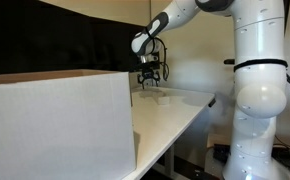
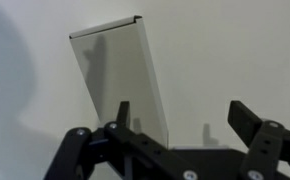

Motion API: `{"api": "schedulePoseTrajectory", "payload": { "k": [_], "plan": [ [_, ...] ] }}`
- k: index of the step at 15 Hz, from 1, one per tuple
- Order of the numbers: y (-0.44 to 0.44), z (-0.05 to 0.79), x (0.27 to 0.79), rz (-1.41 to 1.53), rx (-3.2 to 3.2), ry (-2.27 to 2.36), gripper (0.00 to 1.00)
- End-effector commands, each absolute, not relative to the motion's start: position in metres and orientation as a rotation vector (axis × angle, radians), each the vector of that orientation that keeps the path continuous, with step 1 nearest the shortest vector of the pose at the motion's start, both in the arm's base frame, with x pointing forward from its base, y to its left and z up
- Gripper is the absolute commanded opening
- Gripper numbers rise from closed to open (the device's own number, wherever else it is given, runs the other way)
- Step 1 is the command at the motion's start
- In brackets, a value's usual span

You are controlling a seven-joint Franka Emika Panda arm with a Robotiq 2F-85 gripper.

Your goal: Put the right box in the left box

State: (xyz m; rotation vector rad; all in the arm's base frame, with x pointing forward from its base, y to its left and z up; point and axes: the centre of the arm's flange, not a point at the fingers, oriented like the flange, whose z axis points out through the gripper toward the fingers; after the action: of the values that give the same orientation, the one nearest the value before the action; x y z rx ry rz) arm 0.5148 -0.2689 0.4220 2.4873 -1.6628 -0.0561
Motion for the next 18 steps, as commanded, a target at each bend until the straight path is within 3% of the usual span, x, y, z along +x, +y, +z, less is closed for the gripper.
{"api": "schedulePoseTrajectory", "payload": {
  "k": [1, 18],
  "plan": [
    [-0.282, 0.42, 0.507, -0.123, 2.502, -1.653, 1.0],
    [-0.322, 0.379, 0.481, -0.291, 2.579, -1.494, 1.0]
  ]
}}
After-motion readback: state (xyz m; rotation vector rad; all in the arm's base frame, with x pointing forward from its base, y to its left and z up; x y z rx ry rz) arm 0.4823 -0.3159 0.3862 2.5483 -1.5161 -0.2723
